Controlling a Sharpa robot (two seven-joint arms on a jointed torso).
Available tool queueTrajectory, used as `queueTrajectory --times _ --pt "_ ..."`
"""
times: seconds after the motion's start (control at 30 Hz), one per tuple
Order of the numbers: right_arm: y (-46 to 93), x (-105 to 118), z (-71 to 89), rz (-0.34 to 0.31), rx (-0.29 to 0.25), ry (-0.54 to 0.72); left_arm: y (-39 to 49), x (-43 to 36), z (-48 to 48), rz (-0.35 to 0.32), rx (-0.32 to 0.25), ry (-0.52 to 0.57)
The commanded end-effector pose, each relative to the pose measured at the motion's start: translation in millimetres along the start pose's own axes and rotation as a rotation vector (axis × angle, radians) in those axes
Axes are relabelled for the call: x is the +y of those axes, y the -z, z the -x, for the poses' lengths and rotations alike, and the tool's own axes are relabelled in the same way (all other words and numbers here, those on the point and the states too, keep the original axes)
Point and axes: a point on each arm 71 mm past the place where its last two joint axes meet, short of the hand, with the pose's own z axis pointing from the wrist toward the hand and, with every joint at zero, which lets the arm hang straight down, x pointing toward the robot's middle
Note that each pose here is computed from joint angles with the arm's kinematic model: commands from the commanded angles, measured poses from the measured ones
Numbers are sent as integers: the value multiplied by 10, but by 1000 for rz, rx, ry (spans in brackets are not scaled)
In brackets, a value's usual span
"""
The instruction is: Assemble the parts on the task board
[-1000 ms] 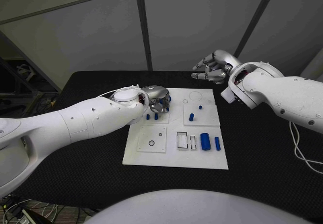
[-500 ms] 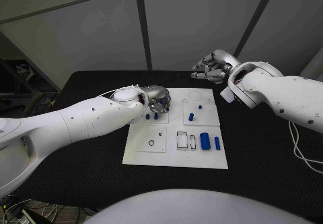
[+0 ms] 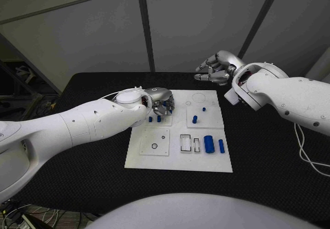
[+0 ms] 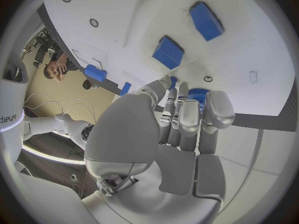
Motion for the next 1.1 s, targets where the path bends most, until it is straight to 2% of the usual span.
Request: queueTrajectory --times 0.03,0.43,0.83,0.93,1.1 --pt "-2 15 2 8 5 5 -2 -34 -7 -26 9 -7" --pt "-6 16 -2 7 7 5 4 -37 -2 -31 5 -4" --pt "-4 2 10 5 3 6 42 0 37 -30 -35 16" --pt "-4 -6 15 4 1 6 61 9 78 -32 -51 26" --pt "-5 -18 24 1 -2 7 110 32 201 -32 -86 69"
